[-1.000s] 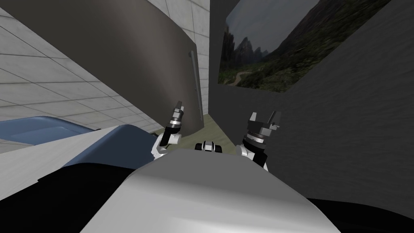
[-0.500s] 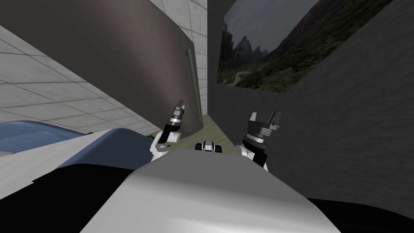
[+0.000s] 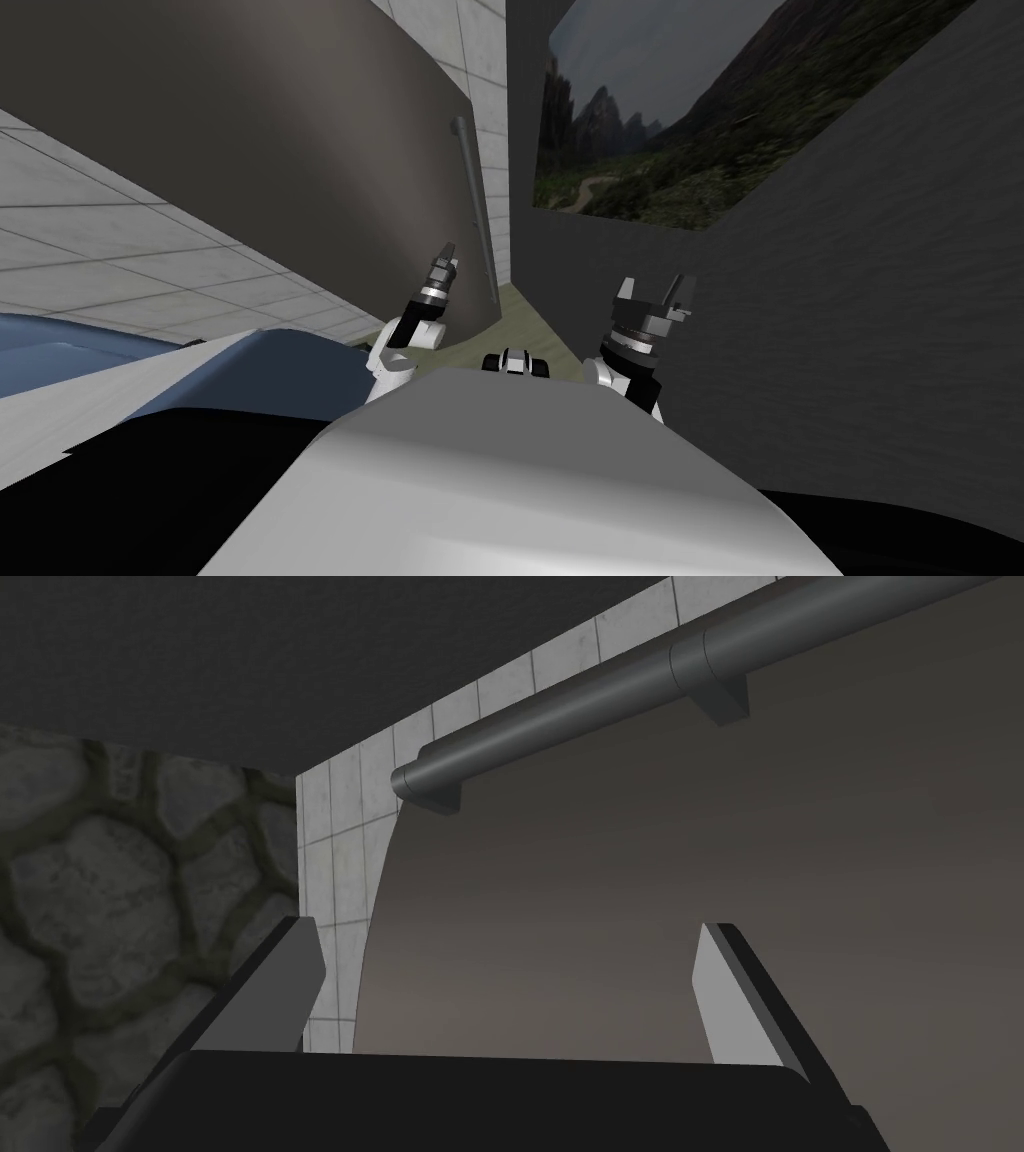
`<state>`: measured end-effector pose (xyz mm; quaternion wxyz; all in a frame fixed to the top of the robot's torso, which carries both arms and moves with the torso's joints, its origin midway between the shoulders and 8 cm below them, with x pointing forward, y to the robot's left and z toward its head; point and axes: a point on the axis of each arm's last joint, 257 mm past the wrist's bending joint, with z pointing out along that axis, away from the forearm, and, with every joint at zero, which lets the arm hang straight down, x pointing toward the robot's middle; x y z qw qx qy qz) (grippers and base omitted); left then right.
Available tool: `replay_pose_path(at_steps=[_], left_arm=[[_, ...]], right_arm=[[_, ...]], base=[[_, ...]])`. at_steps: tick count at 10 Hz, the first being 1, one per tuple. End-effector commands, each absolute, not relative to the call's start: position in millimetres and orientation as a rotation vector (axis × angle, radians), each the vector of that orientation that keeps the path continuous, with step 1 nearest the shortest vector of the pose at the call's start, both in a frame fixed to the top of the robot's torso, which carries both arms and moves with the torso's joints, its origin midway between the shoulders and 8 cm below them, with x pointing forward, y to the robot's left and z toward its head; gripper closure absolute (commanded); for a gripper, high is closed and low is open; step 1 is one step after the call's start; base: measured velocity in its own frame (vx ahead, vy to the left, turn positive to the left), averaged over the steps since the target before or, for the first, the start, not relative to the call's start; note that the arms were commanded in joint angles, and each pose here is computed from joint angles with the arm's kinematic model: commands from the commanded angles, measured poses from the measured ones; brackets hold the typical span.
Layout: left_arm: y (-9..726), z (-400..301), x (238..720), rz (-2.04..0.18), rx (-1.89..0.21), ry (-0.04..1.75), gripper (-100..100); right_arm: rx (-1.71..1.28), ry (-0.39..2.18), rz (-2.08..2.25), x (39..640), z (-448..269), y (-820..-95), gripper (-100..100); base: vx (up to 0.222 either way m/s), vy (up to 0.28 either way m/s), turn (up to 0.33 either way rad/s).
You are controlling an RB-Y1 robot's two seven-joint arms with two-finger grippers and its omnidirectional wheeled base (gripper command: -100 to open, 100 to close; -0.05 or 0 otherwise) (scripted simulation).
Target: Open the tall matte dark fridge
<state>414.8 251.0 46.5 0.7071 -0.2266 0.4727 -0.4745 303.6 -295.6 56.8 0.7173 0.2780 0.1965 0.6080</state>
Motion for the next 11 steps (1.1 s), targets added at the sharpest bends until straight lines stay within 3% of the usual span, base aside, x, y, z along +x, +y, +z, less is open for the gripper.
replay_pose_path(at_steps=[1,11], left_arm=[[251.0,45.7,421.5,-1.042,-0.52,1.084,-100],[256.2,37.8,445.3,-0.972,-0.568,1.215,-100]], right_arm=[[0.615,0.435,1.345,303.6,56.8,-295.6,0],[0.615,0.435,1.345,303.6,56.8,-295.6,0]], base=[[0.054,0.016,-0.05],[0.045,0.013,-0.047]])
